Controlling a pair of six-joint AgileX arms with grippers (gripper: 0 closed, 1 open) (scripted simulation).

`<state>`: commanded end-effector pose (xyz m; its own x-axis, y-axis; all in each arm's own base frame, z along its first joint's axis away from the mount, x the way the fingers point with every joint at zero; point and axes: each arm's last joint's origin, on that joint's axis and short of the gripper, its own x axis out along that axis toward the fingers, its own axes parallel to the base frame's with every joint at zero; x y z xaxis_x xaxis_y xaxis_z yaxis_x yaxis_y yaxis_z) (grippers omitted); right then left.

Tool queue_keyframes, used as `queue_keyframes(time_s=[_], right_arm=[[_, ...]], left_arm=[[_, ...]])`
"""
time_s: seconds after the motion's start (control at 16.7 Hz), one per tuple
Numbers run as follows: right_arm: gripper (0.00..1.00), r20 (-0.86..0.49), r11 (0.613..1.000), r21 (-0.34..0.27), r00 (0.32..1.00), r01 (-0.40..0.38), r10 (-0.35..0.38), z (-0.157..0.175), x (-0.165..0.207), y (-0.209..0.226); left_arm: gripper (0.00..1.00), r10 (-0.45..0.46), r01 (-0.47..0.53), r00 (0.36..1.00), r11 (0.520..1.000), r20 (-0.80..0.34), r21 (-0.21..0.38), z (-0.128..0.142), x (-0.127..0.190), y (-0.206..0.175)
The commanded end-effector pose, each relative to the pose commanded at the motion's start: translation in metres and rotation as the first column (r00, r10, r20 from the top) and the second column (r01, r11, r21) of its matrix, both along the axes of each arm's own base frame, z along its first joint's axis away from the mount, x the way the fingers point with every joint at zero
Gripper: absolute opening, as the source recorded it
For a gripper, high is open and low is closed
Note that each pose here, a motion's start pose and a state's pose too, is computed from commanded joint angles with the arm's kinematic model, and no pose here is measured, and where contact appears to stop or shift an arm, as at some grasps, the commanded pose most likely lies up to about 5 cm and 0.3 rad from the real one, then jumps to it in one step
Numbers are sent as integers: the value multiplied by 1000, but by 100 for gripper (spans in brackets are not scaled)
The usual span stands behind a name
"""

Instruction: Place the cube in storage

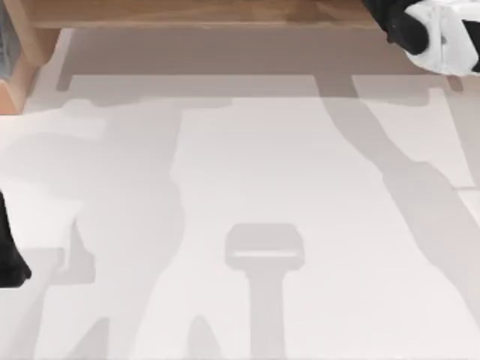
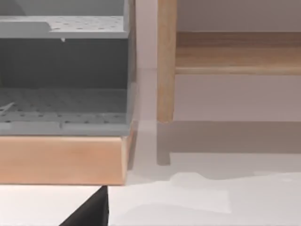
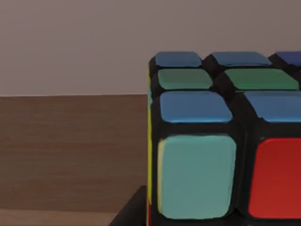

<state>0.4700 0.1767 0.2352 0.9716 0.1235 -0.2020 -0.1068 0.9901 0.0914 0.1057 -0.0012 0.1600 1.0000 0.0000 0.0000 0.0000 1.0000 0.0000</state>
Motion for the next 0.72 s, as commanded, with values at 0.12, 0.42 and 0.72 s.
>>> queue_keyframes(time_s=[0.12, 0.42, 0.72], right_arm=[[0, -83, 999, 6, 995, -46, 47, 13, 1, 5], [0, -335, 992, -2, 935, -125, 117, 47, -5, 0], [0, -600, 989, -55, 797, -138, 78, 75, -14, -46]], left_arm=[[100, 0, 0, 1000, 1000, 0, 0, 0, 0, 0], [100, 0, 0, 1000, 1000, 0, 0, 0, 0, 0], [100, 0, 0, 1000, 1000, 0, 0, 0, 0, 0]])
